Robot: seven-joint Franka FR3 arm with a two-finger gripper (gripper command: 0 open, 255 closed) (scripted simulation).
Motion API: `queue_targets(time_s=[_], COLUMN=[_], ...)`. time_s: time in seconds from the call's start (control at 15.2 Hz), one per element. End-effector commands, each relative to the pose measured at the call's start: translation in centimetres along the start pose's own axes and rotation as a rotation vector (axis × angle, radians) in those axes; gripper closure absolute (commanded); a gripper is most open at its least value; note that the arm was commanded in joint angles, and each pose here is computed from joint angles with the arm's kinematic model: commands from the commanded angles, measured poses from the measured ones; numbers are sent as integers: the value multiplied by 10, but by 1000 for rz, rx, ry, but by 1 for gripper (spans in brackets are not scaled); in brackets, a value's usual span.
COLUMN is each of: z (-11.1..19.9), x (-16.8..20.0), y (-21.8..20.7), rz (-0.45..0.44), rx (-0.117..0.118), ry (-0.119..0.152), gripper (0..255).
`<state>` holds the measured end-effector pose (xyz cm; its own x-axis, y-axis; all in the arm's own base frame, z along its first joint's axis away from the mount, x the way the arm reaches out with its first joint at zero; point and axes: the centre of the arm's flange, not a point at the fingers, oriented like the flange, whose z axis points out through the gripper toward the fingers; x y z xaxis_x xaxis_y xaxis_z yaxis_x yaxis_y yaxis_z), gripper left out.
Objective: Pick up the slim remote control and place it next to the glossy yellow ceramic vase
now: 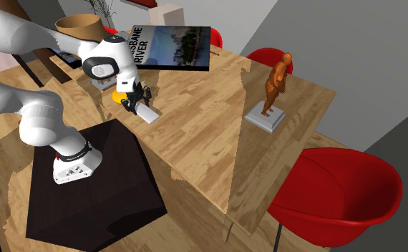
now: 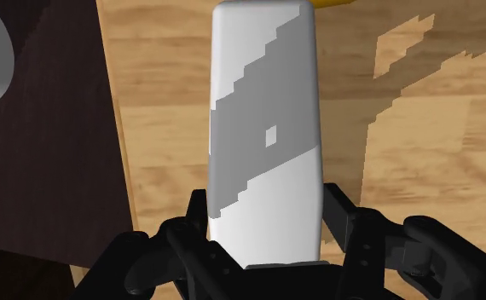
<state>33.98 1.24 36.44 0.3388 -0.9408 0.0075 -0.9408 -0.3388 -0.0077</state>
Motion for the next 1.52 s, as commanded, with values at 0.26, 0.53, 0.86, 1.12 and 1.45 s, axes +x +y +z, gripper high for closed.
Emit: queue_targets(time_s=[0.26, 0.53, 0.86, 1.12, 1.45], z=[24, 24, 24, 11, -26], x=[-1, -1, -1, -1, -1], y=[0, 0, 0, 0, 0], rz=[0, 0, 0, 0, 0], rx=[0, 0, 0, 0, 0], ry=[0, 0, 0, 0, 0], gripper=[255, 255, 0, 0, 0])
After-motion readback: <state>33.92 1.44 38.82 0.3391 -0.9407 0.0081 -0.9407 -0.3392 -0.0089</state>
